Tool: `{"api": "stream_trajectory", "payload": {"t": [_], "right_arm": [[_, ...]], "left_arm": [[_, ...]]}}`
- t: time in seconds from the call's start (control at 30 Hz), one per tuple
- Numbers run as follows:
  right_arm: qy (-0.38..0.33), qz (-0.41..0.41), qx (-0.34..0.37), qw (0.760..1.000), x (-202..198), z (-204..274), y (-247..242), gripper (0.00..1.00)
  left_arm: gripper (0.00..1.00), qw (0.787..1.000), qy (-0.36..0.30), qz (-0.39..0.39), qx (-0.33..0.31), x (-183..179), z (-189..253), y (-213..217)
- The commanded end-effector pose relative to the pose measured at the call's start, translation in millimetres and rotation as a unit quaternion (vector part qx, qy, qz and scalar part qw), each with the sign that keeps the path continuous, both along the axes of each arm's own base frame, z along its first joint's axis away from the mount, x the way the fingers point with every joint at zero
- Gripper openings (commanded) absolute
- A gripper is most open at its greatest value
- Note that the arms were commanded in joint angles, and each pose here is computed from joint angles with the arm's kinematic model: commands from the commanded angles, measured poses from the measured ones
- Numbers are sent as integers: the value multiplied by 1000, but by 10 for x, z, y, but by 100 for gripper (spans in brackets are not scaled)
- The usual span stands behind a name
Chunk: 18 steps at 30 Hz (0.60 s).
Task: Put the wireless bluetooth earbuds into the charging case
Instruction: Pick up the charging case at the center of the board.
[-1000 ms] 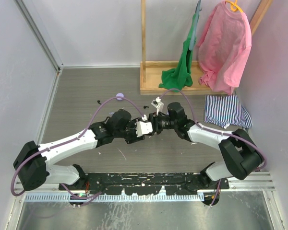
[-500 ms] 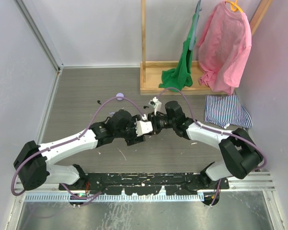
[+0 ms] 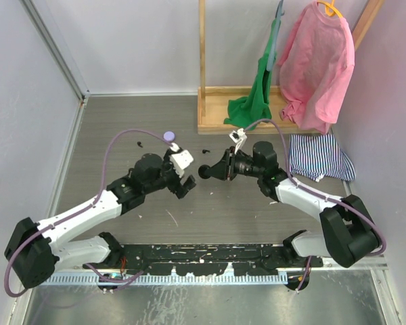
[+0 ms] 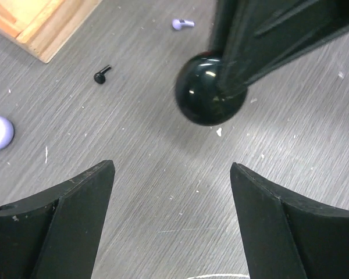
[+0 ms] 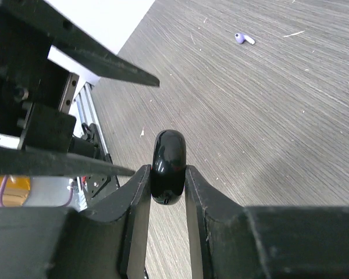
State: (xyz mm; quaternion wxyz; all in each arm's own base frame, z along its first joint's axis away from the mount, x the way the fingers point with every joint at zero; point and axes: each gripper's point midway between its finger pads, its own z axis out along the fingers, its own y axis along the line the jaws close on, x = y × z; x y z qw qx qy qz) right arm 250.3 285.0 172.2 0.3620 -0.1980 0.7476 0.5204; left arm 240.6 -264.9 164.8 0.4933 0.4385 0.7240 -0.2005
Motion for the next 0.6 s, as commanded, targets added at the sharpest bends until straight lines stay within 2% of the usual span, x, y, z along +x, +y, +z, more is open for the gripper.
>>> {"api": "stream_trajectory", "payload": {"t": [0.0,0.23,0.37,0.57], "right_arm": [[-69,-4,72,995,30,418,-17,10],[-99,-5,127,987,-30,601,-46,11],[-126,3,167,978,-128,740,-71,12],[-149,18,207,967,-257,912,-99,13]], "left_arm": [[83,984,24,10,-179,19,534,-123],[84,952,75,8,-298,-33,772,-154],[83,921,104,3,-375,-34,938,-167],[82,893,121,-17,-433,-84,1120,-170]]}}
